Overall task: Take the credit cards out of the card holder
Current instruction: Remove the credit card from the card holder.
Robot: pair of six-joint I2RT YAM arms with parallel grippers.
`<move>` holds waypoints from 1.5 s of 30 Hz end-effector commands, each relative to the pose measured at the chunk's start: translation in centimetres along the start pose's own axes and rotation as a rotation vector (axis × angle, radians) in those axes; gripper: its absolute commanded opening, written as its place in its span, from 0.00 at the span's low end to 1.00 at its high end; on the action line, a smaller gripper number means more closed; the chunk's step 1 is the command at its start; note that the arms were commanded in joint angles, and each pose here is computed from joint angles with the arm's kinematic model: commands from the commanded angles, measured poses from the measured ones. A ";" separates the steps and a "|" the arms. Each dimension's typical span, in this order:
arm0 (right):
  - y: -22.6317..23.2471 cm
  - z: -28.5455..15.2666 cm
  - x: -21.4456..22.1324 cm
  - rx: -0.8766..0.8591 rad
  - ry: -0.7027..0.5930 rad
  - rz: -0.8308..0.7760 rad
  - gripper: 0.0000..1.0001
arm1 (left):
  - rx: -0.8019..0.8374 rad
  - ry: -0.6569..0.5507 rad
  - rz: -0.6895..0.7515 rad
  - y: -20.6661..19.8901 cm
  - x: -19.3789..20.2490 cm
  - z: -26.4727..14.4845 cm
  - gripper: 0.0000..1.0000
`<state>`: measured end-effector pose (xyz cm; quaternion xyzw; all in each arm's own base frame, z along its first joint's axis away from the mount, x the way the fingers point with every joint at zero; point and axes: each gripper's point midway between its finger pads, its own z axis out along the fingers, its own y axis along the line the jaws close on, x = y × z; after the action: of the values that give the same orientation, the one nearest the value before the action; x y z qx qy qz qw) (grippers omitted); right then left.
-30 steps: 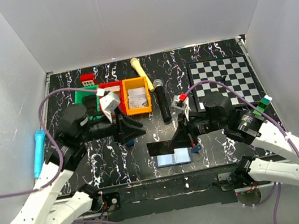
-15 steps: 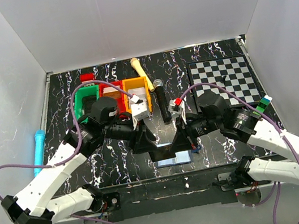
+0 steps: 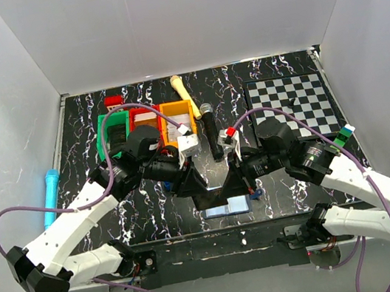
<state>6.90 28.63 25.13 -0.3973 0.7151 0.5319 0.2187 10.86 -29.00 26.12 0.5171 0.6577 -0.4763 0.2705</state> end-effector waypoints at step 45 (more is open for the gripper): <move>-0.1 -1.7 -2.0 0.112 -0.102 -0.011 0.81 | -0.192 -0.100 -0.068 3.1 -0.8 -2.9 0.00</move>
<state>7.79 28.48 25.15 -0.3762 0.7305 0.5177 0.2384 12.14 -28.33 25.99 0.4898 0.6794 -0.4622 0.2914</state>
